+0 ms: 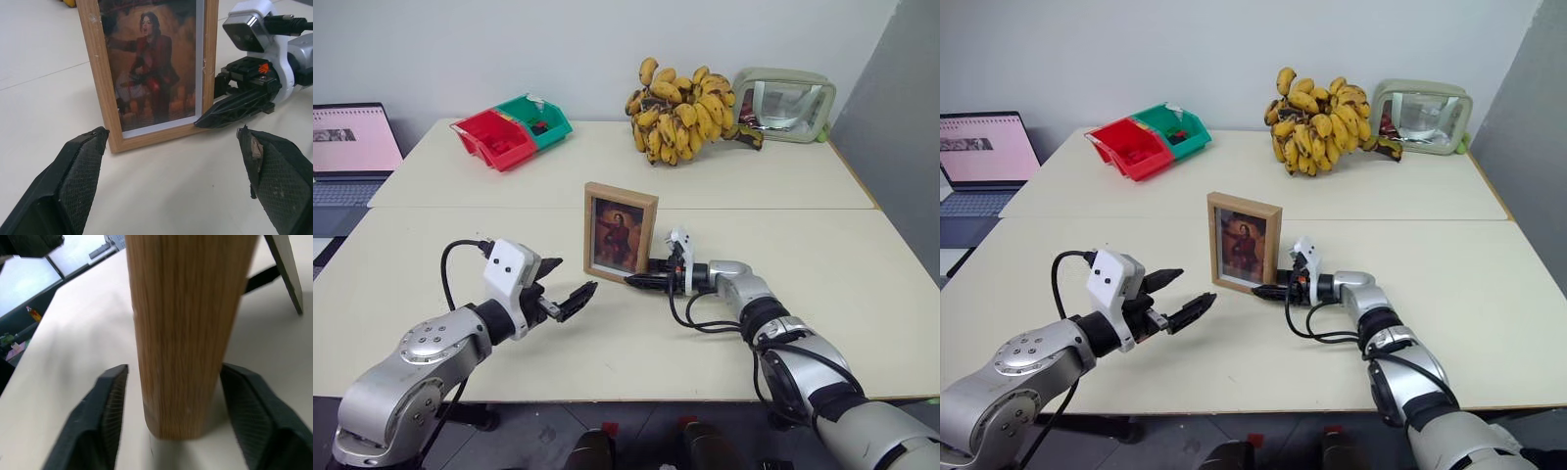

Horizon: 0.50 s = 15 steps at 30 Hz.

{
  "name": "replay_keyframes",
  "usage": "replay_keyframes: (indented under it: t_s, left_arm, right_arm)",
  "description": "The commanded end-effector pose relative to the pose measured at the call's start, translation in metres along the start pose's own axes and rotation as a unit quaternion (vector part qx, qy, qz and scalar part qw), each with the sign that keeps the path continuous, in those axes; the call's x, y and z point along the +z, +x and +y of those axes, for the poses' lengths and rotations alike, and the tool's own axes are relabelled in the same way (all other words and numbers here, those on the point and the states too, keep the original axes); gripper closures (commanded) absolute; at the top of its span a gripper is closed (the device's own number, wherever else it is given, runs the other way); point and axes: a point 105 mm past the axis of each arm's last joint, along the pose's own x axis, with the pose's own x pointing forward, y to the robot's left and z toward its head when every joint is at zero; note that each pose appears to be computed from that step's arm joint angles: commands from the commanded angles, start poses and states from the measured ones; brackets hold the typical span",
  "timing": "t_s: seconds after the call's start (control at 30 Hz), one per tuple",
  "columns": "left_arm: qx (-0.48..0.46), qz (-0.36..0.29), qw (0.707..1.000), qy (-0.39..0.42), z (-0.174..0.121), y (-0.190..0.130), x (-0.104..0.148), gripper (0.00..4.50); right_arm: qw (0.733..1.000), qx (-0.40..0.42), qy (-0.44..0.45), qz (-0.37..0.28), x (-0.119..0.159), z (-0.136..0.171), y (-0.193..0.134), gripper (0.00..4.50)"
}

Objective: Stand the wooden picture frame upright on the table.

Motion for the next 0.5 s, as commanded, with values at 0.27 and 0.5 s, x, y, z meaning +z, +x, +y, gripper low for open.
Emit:
replay_keyframes:
  t_s: [0.27,0.5]
  left_arm:
    - [-0.04,0.037,0.999,-0.004,0.03,-0.024,0.007,0.0]
    - [-0.023,0.019,0.999,-0.011,0.09,-0.043,0.051,0.0]
  right_arm:
    - [0.991,-0.058,-0.102,0.066,0.005,0.0,-0.11,0.01]
    - [0.989,-0.078,-0.117,0.037,0.071,0.05,-0.126,0.01]
